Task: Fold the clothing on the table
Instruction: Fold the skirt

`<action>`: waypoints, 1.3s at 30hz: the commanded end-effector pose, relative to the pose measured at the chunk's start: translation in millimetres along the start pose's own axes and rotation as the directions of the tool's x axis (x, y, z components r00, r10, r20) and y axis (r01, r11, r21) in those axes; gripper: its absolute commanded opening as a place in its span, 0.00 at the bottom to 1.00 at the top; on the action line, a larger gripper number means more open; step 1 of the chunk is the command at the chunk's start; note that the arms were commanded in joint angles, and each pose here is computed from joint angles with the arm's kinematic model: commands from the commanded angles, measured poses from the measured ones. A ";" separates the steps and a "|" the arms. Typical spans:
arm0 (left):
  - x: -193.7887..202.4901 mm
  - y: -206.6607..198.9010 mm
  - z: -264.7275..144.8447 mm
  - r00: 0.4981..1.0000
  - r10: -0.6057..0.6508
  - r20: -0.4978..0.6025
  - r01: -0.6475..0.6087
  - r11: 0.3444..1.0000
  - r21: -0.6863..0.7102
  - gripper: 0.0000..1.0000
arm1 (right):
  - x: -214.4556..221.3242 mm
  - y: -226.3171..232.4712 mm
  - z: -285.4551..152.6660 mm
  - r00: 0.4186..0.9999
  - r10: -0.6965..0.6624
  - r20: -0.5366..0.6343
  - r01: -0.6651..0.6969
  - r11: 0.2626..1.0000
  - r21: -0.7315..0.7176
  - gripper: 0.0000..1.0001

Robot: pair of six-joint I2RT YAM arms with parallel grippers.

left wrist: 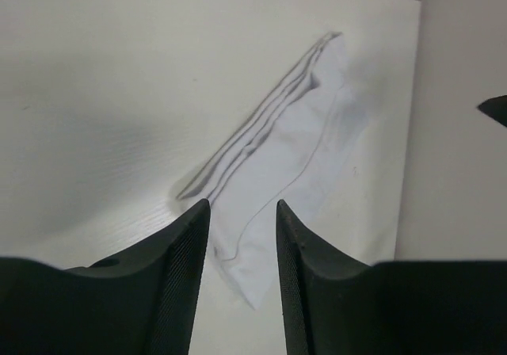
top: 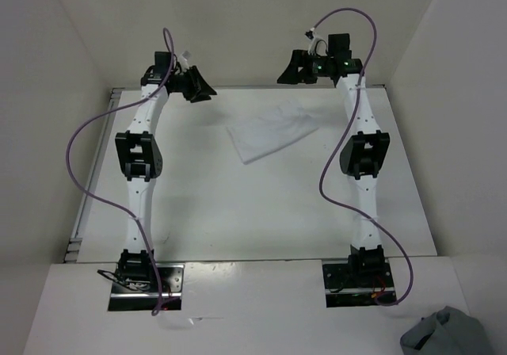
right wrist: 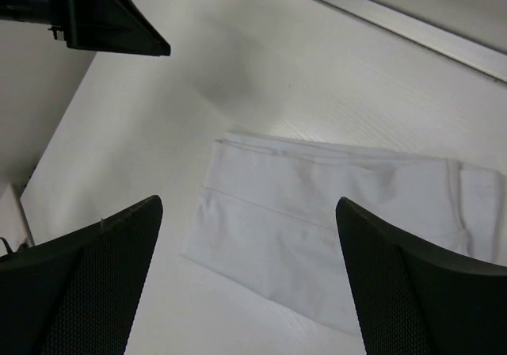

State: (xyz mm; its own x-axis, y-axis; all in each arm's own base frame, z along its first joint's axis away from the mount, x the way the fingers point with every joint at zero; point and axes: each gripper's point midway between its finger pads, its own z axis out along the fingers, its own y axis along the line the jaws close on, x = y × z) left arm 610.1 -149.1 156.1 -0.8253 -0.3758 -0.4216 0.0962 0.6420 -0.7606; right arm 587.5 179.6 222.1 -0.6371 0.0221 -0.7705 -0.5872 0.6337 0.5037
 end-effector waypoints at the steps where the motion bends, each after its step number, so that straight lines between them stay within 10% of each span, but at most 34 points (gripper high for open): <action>1: -1.5 -45.7 -31.1 0.994 0.108 0.010 -0.108 0.994 -0.005 0.47 | -35.9 -23.1 -34.6 0.995 -0.030 0.100 0.021 0.996 0.090 0.94; 6: 81.8 -51.8 -11.4 0.964 0.242 -0.111 -0.252 0.963 -0.092 0.56 | -21.1 -76.1 -53.8 0.971 -0.233 -0.046 0.234 0.902 0.362 0.94; 15: 205.7 -53.3 24.3 0.903 0.323 -0.283 -0.331 0.943 0.020 0.60 | 57.1 -129.4 -55.9 0.976 -0.007 -0.217 0.105 0.889 0.446 0.94; 26: 208.5 -65.8 54.2 0.896 0.316 -0.312 -0.334 0.942 -0.004 0.60 | 157.9 -149.8 -49.7 0.867 0.411 -0.281 -0.301 0.883 0.360 0.90; 39: 232.6 -22.6 65.6 0.882 0.268 -0.388 -0.323 0.943 -0.083 0.58 | 196.2 -155.6 -17.8 0.809 0.497 -0.315 -0.398 0.856 0.328 0.80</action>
State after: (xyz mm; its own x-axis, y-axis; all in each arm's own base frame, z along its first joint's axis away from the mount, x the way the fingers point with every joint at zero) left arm 457.0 -297.2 56.9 -0.9165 0.0699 -0.3939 0.2990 0.7739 -0.5583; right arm 558.0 49.8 38.8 -0.9319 0.1150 -0.3440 -0.1182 0.8004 0.5877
